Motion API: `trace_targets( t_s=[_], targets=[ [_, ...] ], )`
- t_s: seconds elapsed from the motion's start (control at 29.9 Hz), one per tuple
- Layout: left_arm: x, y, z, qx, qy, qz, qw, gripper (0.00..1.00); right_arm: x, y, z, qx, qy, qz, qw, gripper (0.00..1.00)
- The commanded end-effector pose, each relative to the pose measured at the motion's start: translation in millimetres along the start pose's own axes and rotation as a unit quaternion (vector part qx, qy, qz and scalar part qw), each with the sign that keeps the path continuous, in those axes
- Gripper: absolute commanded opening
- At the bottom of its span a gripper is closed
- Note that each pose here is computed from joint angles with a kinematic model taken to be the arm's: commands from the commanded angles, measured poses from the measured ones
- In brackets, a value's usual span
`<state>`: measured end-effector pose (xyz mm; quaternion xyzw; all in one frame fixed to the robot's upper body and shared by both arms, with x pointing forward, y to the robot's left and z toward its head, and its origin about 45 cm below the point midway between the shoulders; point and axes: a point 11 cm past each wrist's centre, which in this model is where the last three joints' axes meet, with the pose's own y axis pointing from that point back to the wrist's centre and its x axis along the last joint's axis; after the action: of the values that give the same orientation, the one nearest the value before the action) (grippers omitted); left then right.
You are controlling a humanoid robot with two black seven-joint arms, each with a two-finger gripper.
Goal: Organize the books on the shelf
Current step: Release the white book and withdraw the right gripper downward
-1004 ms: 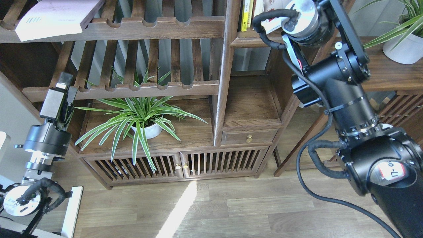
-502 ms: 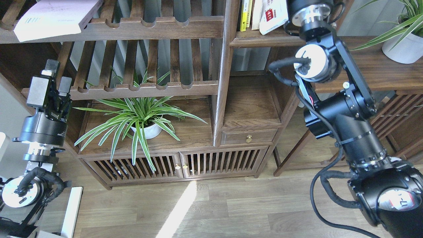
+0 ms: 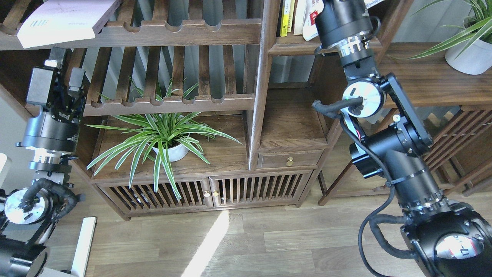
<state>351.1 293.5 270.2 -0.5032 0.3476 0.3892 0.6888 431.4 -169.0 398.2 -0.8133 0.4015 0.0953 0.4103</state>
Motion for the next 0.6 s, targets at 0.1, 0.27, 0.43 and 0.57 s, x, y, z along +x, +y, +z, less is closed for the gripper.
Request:
trace_targets(
  t_s=[0.1,0.27,0.43,0.57],
  targets=[
    [-15,-19,1,-0.001,0.003,-0.028,1.0,0.93,-20,19,0,0.007,-0.06,-0.127,0.99,1.0],
    [-23,-24,0,0.001,0.013,-0.04,0.999,0.93,-14,40,19,-0.008,-0.089,-0.105,0.99,0.99],
    [-26,-23,-1,0.002,0.018,-0.044,0.999,0.93,-6,73,48,-0.049,-0.115,-0.071,0.99,0.99],
    [-25,-21,-5,0.009,0.018,-0.041,0.999,0.91,-9,75,54,-0.068,-0.115,-0.074,0.988,0.95]
  ],
)
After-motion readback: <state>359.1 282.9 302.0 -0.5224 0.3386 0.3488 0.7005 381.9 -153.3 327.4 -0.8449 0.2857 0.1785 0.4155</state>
